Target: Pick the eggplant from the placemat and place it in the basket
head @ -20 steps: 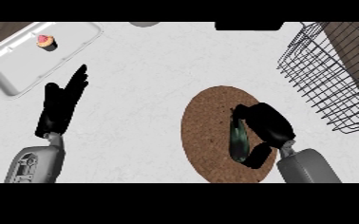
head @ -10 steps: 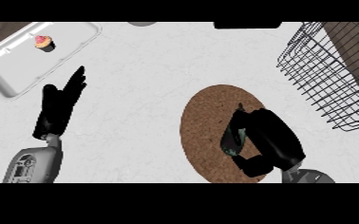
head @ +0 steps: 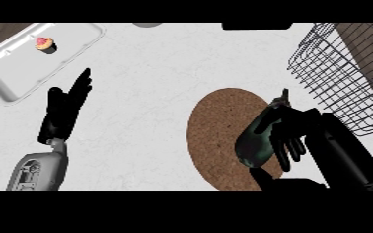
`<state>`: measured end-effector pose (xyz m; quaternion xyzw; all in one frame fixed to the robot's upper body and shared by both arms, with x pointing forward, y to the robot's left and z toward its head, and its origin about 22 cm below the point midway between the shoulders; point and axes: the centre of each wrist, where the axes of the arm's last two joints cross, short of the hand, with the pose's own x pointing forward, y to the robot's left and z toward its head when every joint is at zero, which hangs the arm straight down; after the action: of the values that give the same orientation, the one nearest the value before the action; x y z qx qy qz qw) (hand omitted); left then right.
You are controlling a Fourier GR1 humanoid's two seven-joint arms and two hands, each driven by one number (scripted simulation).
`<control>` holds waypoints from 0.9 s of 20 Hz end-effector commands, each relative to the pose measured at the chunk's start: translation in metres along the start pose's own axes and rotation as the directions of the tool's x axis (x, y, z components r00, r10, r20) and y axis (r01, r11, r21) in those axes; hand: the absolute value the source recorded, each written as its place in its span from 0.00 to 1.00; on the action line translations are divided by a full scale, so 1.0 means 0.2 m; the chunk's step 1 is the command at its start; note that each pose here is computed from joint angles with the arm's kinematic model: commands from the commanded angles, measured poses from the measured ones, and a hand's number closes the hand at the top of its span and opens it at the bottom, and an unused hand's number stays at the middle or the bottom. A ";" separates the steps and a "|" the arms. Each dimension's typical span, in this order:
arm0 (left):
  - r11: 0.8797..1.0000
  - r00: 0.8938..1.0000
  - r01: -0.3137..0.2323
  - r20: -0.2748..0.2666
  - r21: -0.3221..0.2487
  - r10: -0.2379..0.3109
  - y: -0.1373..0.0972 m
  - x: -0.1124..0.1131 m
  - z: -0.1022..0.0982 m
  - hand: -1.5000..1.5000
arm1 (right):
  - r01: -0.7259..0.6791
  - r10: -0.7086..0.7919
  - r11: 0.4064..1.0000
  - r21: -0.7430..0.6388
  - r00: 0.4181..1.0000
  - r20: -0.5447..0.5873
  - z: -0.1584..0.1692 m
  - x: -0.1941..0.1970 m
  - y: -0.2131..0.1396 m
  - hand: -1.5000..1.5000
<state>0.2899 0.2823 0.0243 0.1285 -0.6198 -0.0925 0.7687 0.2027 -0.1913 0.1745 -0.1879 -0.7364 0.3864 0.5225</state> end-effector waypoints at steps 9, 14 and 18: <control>1.000 1.000 0.008 0.008 -0.001 -0.008 -0.02 0.01 0.00 0.50 | 0.076 -0.086 0.976 -0.202 0.995 -0.043 -0.15 0.31 -0.56 1.00; 1.000 1.000 -0.004 0.018 -0.015 0.004 0.05 -0.03 -0.03 0.50 | -0.021 -0.011 0.968 -0.250 0.992 -0.127 -0.23 0.35 -0.79 1.00; 1.000 1.000 -0.004 0.026 0.001 0.004 -0.04 0.07 -0.07 0.50 | -0.301 0.241 0.930 -0.211 0.932 -0.270 -0.24 0.27 -0.94 1.00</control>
<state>0.2944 0.2801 0.0261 0.1241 -0.6256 -0.0960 0.7642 0.2429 -0.2407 0.3345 -0.3141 -0.7365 0.3098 0.5127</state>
